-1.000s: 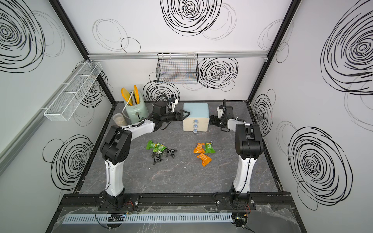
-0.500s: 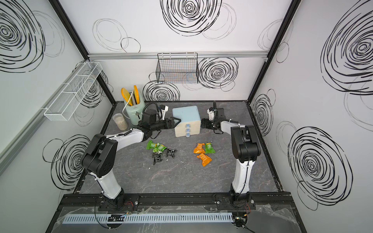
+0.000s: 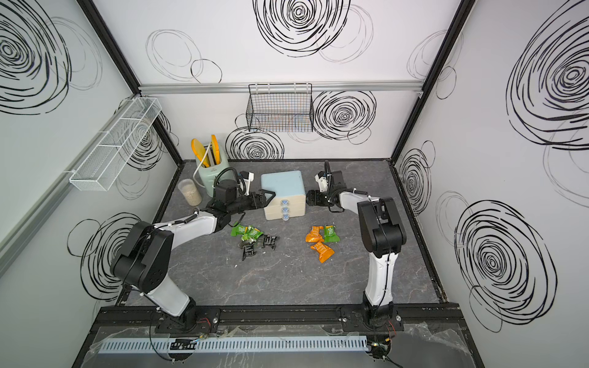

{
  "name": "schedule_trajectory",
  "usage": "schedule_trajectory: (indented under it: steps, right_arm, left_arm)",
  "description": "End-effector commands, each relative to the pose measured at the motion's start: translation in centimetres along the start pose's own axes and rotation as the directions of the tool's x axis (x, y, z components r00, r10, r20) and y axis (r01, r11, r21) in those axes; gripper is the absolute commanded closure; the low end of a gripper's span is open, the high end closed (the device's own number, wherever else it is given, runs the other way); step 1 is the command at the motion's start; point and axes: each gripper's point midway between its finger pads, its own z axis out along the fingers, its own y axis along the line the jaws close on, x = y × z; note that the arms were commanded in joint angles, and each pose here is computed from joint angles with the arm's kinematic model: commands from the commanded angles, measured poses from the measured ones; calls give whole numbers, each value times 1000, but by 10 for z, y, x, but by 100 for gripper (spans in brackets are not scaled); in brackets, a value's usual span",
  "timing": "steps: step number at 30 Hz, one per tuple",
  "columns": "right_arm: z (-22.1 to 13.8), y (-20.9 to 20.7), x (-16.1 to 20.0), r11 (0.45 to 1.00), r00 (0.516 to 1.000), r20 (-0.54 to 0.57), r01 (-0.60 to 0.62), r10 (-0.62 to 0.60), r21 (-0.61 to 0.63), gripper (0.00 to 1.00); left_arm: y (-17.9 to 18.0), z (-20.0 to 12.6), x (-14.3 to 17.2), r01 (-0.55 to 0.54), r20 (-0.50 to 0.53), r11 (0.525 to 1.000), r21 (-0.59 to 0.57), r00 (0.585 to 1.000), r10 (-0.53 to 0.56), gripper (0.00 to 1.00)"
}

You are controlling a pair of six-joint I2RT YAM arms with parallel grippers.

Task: Place the cookies into the drawer by color
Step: Move the storage box to the center of the board.

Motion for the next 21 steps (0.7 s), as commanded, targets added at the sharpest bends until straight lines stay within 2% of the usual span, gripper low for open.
schedule_trajectory:
  steps: [1,8,12,18,21]
  right_arm:
    - [-4,24,-14,998,998,33,52,-51,-34,19]
    - [-59,15,-21,991,978,192,62,-84,121,17]
    - [-87,18,-6,984,967,233,64,-102,167,17]
    - [-110,56,27,984,951,269,116,-150,135,19]
    - [-115,83,40,987,939,308,128,-152,97,19]
  left_arm:
    - [-25,-12,-5,-20,20,998,67,1000,19,5]
    - [-16,-57,-32,-80,106,993,-91,990,90,3]
    - [-5,-97,-36,-82,147,976,-201,983,113,3]
    - [15,-154,-28,-43,180,935,-352,977,113,4]
    - [16,-175,-23,-59,169,911,-407,976,139,3]
